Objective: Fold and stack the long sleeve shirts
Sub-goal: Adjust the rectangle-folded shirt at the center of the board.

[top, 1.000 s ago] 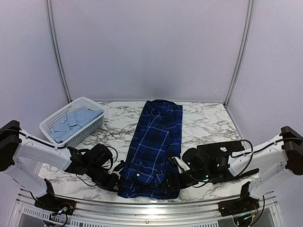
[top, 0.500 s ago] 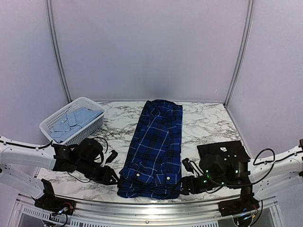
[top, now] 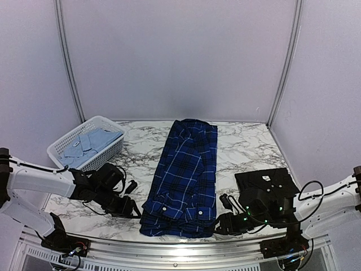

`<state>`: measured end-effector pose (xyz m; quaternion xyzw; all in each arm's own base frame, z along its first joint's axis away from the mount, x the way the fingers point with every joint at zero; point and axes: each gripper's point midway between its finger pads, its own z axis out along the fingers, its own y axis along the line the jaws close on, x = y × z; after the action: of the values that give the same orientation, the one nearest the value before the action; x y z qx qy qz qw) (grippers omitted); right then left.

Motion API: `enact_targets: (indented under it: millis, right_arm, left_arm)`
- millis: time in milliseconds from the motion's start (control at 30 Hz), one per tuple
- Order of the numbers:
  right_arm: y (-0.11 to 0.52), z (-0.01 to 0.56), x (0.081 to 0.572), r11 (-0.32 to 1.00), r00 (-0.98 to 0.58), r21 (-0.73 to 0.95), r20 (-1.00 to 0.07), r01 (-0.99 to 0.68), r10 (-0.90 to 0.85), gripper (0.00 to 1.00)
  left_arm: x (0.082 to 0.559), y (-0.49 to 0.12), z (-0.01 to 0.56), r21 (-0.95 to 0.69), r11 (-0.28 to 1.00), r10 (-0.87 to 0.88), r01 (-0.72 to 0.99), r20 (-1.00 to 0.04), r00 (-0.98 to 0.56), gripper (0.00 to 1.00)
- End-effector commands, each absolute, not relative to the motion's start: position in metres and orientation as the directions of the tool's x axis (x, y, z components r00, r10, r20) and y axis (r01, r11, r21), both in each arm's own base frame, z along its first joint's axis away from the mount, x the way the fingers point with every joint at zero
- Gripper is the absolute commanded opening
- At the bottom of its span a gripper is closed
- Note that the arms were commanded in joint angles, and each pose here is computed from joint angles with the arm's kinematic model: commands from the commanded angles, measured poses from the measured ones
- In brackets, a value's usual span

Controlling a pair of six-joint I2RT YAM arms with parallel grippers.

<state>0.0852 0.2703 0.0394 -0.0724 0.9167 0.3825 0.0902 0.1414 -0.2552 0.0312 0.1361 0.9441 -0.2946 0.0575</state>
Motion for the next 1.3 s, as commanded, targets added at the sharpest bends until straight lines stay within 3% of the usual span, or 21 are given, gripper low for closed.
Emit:
enact_targets:
  millis: [0,267,400,800,1267]
  right_arm:
    - [0.266,0.036,0.091,0.683,-0.982,0.715,-0.189,-0.152,-0.021,0.57]
    - [0.261,0.034,0.099,0.681,-0.984,0.72,-0.179,-0.136,-0.008,0.57]
    - [0.264,0.033,0.098,0.673,-0.986,0.727,-0.168,-0.138,-0.021,0.57]
    - [0.264,0.026,0.103,0.68,-0.99,0.728,-0.138,-0.081,0.03,0.52]
    - [0.242,0.035,0.113,0.683,-0.979,0.729,-0.159,-0.028,0.129,0.48]
  left_arm:
    - [0.149,-0.267,0.038,-0.57,0.753,0.247,0.329,-0.218,-0.944,0.48]
    - [0.16,-0.268,0.04,-0.548,0.762,0.239,0.345,-0.258,-0.936,0.39]
    - [0.152,-0.271,0.037,-0.572,0.737,0.272,0.359,-0.235,-0.933,0.45]
    - [0.135,-0.284,0.021,-0.617,0.71,0.301,0.34,-0.171,-0.938,0.44]
    - [0.119,-0.321,0.032,-0.682,0.641,0.327,0.351,-0.171,-0.929,0.15]
